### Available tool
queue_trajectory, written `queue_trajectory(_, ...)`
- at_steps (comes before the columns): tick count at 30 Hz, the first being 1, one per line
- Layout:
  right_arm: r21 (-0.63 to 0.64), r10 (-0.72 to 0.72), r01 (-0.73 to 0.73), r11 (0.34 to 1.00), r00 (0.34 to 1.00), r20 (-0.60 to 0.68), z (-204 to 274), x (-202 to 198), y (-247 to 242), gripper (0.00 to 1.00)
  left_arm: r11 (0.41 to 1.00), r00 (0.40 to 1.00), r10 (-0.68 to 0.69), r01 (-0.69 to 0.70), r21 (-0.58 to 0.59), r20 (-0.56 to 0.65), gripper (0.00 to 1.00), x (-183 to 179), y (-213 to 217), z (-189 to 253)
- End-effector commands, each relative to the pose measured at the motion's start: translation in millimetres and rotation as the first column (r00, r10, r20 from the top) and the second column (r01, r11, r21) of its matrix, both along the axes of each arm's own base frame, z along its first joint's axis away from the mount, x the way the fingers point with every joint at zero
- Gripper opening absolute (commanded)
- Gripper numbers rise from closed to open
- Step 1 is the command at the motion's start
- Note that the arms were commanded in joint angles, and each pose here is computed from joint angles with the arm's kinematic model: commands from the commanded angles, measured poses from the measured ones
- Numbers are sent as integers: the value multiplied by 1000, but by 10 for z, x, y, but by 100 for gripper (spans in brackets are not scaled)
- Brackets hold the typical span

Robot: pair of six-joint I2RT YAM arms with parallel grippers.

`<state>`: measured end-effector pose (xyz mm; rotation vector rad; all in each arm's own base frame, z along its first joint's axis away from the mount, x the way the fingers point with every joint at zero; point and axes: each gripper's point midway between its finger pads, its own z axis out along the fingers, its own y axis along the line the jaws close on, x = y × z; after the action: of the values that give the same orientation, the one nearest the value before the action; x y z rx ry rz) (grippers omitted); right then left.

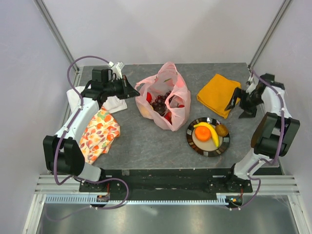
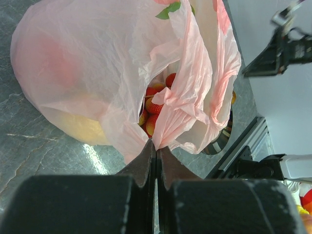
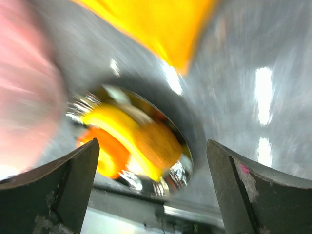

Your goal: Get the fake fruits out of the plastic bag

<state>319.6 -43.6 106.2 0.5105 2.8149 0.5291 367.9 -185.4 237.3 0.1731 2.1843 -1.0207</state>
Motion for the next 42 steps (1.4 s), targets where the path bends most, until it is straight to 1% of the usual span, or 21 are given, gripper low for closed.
queue_trajectory(1, 38, 79, -103, 994, 913, 400, 1071, 679, 185, 97, 1000, 999, -25, 25, -1, 48, 2, 8, -12, 120)
queue_trajectory(2, 26, 142, -175, 984, 873, 467, 1237, 822, 424, 92, 1000, 999, -27, 27, -4, 44, 2, -11, -14, 118)
queue_trajectory(4, -15, 230, -268, 963, 794, 562, 1568, 1013, 737, 89, 1000, 999, -24, 24, -6, 31, 2, -55, -8, 83)
queue_trajectory(5, -37, 300, -348, 937, 744, 597, 1659, 1072, 1078, 87, 1000, 999, -26, 26, -8, 25, 2, -73, -9, 58)
queue_trajectory(7, -67, 361, -417, 906, 682, 636, 1774, 1168, 1391, 86, 1000, 1000, -26, 27, -14, 15, 1, -102, -12, 43)
queue_trajectory(8, -80, 408, -480, 874, 634, 656, 1814, 1174, 1707, 84, 999, 1000, -28, 28, -15, 6, 2, -120, -14, 22)
queue_trajectory(10, -84, 450, -543, 836, 590, 671, 1810, 1254, 2010, 82, 999, 1000, -25, 25, -22, -5, 2, -140, -15, 19)
queue_trajectory(14, -105, 546, -693, 713, 455, 703, 1798, 1253, 2851, 74, 1000, 998, 8, -9, -14, -63, 1, -220, 28, -102)
queue_trajectory(16, -114, 570, -719, 685, 431, 700, 1716, 1310, 3113, 69, 1000, 997, 15, -15, 3, -80, 2, -276, 63, -137)
queue_trajectory(17, -156, 609, -744, 650, 386, 693, 1650, 1264, 3297, 68, 1000, 997, 21, -20, 14, -76, 2, -283, 81, -135)
queue_trajectory(22, -147, 701, -801, 580, 398, 592, 1058, 1095, 3656, 62, 1000, 997, 20, -20, 2, -72, 2, -414, 103, -19)
queue_trajectory(26, -176, 766, -795, 580, 459, 450, 633, 887, 3390, 59, 998, 997, 53, -51, 28, -63, 2, -431, 203, 23)
queue_trajectory(27, -196, 792, -796, 572, 475, 384, 424, 791, 3249, 60, 998, 996, 60, -58, 33, -61, 2, -428, 226, 19)
queue_trajectory(28, -216, 798, -791, 573, 478, 367, 473, 710, 3151, 60, 998, 996, 63, -61, 34, -55, 2, -427, 236, 27)
queue_trajectory(30, -252, 812, -778, 576, 507, 290, 316, 574, 2947, 65, 998, 997, 62, -61, 31, -53, 2, -429, 241, 17)
queue_trajectory(31, -270, 810, -768, 580, 508, 293, 397, 523, 2889, 73, 998, 997, 58, -57, 27, -46, 2, -433, 235, 24)
queue_trajectory(33, -282, 817, -769, 574, 511, 268, 362, 431, 2805, 78, 998, 998, 55, -54, 21, -44, 2, -430, 225, 5)
queue_trajectory(35, -298, 827, -777, 554, 475, 300, 480, 393, 2865, 83, 998, 997, 58, -57, 23, -49, 2, -428, 229, -29)
queue_trajectory(38, -272, 827, -802, 532, 423, 371, 619, 380, 3124, 84, 997, 993, 80, -79, 25, -82, 2, -443, 245, -85)
queue_trajectory(40, -276, 833, -815, 509, 387, 394, 633, 397, 3340, 83, 994, 986, 102, -98, 37, -133, 2, -504, 274, -164)
queue_trajectory(42, -266, 835, -827, 496, 371, 406, 592, 426, 3527, 82, 979, 948, 201, -200, 31, -247, 2, -568, 399, -298)
